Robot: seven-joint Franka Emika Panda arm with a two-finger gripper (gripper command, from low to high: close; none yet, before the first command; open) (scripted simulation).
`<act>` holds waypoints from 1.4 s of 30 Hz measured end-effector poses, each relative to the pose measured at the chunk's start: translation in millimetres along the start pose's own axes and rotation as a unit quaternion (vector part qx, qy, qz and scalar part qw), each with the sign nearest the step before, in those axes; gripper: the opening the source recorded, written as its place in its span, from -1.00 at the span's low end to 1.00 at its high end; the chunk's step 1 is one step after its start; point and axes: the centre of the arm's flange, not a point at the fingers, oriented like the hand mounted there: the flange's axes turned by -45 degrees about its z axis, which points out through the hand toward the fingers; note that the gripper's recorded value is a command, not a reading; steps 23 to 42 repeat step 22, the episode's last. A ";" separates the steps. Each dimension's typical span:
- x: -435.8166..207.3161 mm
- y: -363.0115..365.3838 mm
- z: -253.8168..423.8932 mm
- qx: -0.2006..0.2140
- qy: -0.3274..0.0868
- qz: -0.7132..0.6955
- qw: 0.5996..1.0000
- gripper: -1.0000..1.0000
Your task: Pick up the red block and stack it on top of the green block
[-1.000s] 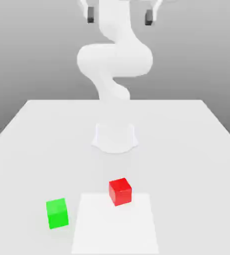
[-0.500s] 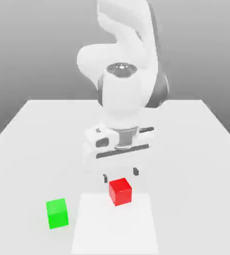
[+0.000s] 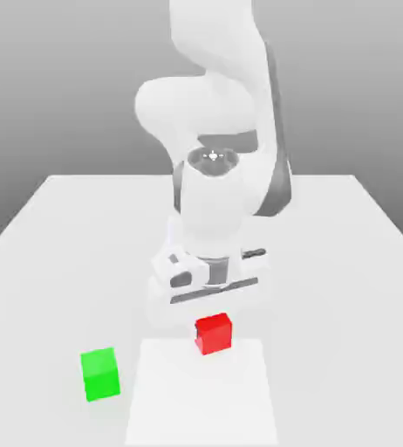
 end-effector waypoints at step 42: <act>-1.4 179.7 -8.4 0.001 0.000 0.168 0.986 1.00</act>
